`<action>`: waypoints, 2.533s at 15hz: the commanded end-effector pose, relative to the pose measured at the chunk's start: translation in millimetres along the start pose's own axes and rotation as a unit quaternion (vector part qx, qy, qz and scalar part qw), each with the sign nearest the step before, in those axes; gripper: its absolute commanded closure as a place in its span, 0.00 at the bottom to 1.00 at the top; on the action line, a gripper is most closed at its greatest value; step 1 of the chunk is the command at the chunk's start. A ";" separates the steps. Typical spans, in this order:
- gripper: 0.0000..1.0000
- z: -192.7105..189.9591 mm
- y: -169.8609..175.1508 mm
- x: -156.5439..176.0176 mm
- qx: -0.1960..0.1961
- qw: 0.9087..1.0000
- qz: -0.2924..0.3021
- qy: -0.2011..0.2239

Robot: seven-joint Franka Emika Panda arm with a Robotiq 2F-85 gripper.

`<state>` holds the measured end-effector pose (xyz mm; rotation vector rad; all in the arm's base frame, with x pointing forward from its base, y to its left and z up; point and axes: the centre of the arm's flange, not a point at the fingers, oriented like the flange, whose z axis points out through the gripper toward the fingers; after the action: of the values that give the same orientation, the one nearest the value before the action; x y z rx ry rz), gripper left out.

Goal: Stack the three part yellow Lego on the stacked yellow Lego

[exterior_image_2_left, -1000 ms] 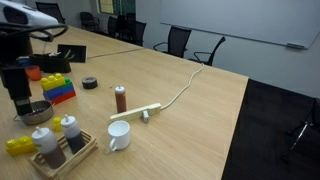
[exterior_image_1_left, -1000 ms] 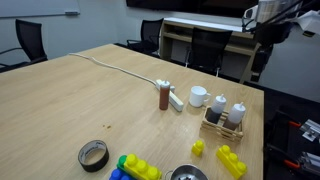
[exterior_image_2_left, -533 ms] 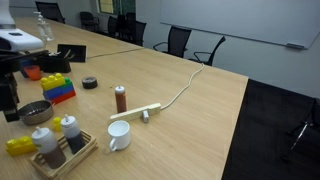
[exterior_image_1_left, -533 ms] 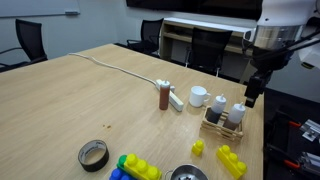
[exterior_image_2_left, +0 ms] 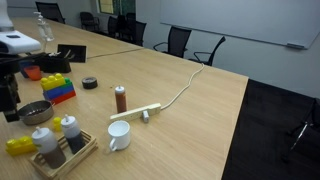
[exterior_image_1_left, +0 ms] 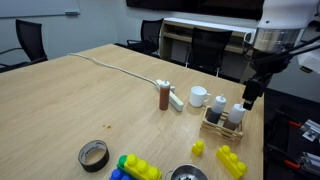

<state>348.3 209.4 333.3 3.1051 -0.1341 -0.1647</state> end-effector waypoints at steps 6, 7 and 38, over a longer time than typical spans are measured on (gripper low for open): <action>0.00 81.1 -27.7 6.2 0.084 0.994 0.068 0.008; 0.00 90.3 -30.1 5.7 0.090 0.993 0.073 0.009; 0.02 184.7 -65.1 -19.1 0.089 0.993 0.082 0.004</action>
<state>315.1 267.8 153.6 3.2534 -0.4202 -0.1913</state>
